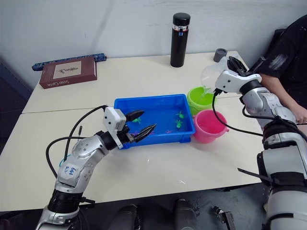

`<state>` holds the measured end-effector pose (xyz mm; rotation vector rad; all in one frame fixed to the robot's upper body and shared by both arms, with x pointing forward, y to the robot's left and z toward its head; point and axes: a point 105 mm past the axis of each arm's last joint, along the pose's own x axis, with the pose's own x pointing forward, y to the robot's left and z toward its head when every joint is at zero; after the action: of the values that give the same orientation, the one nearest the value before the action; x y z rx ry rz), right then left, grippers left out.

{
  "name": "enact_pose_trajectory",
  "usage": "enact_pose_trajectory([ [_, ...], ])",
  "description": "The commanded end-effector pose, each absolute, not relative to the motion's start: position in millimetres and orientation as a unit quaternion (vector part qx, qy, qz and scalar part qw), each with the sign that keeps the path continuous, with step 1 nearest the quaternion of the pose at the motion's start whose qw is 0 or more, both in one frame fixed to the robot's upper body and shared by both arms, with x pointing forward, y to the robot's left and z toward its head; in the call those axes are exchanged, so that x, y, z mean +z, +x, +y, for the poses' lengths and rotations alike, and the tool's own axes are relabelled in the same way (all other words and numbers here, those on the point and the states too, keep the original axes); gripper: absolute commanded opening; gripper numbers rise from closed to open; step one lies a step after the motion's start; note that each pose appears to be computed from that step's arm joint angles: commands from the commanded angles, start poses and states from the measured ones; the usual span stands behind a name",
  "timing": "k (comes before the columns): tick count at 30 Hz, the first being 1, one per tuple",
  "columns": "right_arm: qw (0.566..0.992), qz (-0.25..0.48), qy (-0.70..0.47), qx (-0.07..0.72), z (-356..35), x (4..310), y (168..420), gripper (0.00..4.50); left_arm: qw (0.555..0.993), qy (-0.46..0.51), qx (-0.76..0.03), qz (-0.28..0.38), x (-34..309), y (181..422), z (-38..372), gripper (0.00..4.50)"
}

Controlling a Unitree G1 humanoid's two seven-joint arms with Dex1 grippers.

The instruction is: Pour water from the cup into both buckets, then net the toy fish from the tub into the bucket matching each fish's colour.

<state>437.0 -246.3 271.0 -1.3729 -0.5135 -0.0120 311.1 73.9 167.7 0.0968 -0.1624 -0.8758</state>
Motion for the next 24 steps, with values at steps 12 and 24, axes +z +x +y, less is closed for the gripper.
enact_pose_trajectory([
  [12,0.705,-0.277,-0.652,-0.031,-244.1,300.0,432.2,0.06,0.898,0.05,-0.425,-0.1,177.4,304.5,71.9,3.82],
  [24,0.688,-0.279,-0.669,-0.03,-241.3,297.9,433.2,0.06,0.901,0.051,-0.421,-0.098,177.1,304.6,73.5,3.82],
])
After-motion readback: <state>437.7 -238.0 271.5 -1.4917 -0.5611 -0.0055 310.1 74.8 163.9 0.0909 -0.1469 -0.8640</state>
